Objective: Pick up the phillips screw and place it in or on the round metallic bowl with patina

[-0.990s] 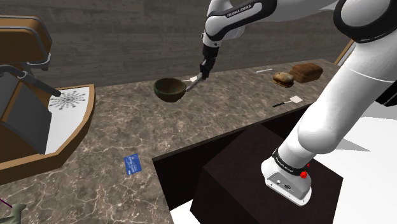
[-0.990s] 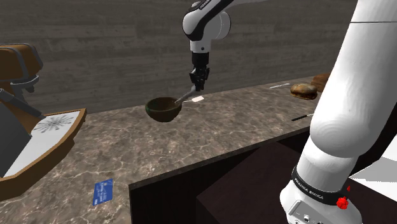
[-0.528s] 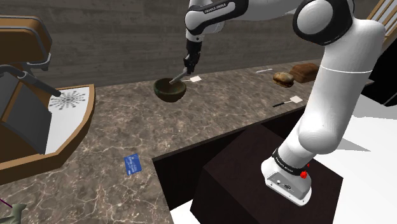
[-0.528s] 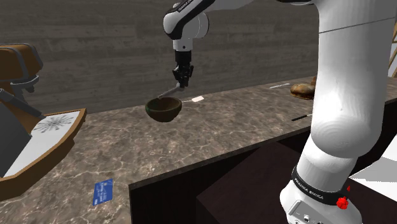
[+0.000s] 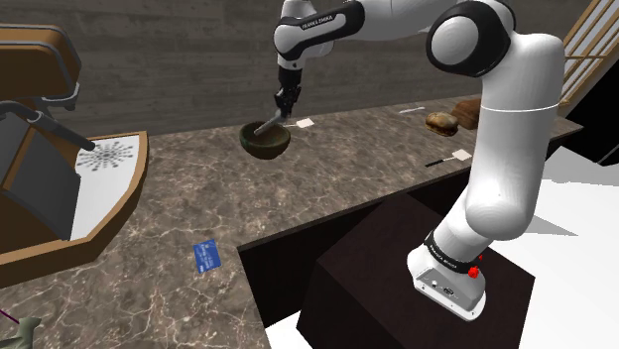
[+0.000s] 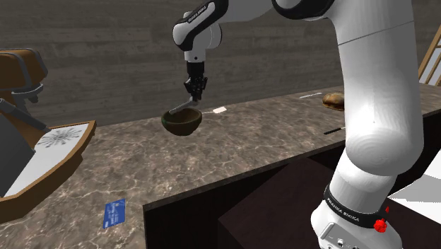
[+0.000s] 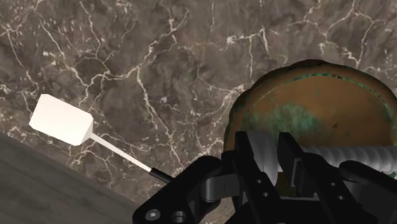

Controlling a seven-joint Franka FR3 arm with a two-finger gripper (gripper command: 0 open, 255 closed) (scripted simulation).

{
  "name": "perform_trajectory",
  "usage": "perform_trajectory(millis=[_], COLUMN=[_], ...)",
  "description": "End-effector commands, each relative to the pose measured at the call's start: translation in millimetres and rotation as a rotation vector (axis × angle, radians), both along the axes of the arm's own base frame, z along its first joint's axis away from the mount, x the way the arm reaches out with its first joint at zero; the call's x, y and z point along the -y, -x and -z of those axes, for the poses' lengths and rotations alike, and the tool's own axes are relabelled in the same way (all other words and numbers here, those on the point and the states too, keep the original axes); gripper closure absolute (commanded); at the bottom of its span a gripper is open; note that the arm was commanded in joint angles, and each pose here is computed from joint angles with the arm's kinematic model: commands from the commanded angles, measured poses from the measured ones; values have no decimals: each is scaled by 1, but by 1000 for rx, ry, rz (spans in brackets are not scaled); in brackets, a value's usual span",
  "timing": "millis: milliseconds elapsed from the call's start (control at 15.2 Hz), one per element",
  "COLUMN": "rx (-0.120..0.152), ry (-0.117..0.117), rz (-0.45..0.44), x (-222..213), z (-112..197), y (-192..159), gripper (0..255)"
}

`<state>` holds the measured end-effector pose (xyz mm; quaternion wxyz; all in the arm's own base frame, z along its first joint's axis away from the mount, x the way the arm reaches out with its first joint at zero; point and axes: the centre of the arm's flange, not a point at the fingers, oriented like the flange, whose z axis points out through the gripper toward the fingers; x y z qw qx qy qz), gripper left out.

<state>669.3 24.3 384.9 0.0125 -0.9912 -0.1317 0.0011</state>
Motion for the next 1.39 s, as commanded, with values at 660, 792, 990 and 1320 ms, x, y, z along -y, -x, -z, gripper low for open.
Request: perform_trajectory(millis=[660, 792, 990, 1320], rx=[1, 1, 1, 1], ry=[0, 0, 0, 0], rz=[0, 0, 0, 0], x=[-1, -1, -1, -1], z=[48, 48, 48, 48], y=[-1, -1, -1, -1], gripper=[255, 255, 255, 0])
